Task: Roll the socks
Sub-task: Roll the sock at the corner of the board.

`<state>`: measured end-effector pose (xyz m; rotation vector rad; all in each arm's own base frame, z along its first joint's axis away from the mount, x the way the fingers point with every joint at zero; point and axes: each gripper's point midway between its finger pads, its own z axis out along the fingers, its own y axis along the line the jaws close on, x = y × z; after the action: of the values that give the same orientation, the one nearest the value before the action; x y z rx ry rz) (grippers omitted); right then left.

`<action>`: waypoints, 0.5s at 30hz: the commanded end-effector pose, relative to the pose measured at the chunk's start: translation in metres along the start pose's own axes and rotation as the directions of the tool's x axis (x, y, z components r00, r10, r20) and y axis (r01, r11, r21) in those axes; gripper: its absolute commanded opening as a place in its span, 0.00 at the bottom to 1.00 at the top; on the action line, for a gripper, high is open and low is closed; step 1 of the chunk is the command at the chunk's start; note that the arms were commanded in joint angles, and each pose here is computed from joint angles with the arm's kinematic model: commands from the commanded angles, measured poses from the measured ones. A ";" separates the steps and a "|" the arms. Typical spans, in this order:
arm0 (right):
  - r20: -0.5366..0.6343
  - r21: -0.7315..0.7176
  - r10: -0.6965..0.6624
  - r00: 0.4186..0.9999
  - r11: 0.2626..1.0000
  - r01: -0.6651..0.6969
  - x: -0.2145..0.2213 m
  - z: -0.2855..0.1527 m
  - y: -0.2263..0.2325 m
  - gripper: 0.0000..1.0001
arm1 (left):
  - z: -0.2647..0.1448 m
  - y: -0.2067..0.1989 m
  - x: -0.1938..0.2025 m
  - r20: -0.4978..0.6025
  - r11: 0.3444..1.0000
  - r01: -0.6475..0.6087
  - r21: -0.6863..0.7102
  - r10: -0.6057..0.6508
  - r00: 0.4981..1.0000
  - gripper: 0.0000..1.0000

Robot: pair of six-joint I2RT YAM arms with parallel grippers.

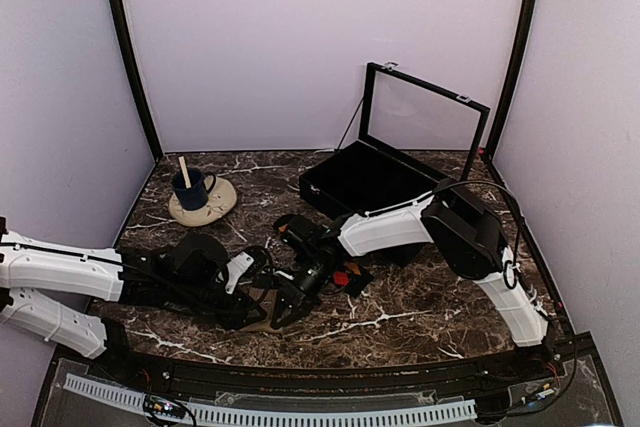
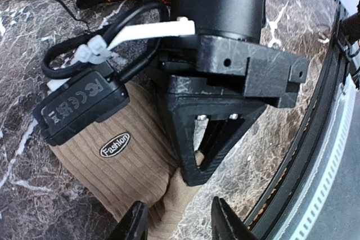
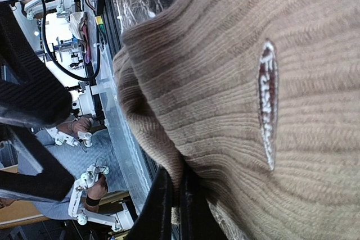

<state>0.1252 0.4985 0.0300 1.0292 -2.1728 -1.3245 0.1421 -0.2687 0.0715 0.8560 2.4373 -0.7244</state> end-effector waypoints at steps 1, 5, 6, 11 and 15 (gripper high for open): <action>-0.013 0.006 0.038 0.999 0.999 -0.038 0.002 -0.002 -0.014 0.00 | 0.003 0.001 0.005 -0.075 0.993 -0.114 -0.032 0.111 0.991 0.40; -0.013 0.008 0.040 0.999 0.999 -0.040 0.004 -0.006 -0.016 0.00 | 0.011 -0.002 0.010 -0.126 0.988 -0.151 -0.030 0.146 0.981 0.38; -0.014 0.008 0.042 0.999 0.999 -0.042 0.005 -0.007 -0.017 0.00 | 0.012 -0.004 0.010 -0.131 0.987 -0.158 -0.023 0.153 0.979 0.38; -0.021 0.010 0.045 0.999 0.999 -0.045 0.009 -0.010 -0.019 0.00 | 0.017 -0.010 0.014 -0.160 0.983 -0.181 0.010 0.180 0.970 0.36; -0.031 0.011 0.044 0.999 0.999 -0.044 0.014 -0.012 -0.020 0.00 | 0.023 -0.012 0.018 -0.183 0.980 -0.199 0.021 0.199 0.963 0.35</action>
<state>0.1331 0.4875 0.0296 1.0110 -2.1629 -1.3198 0.1315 -0.2777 0.0474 1.1229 2.4738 -0.5936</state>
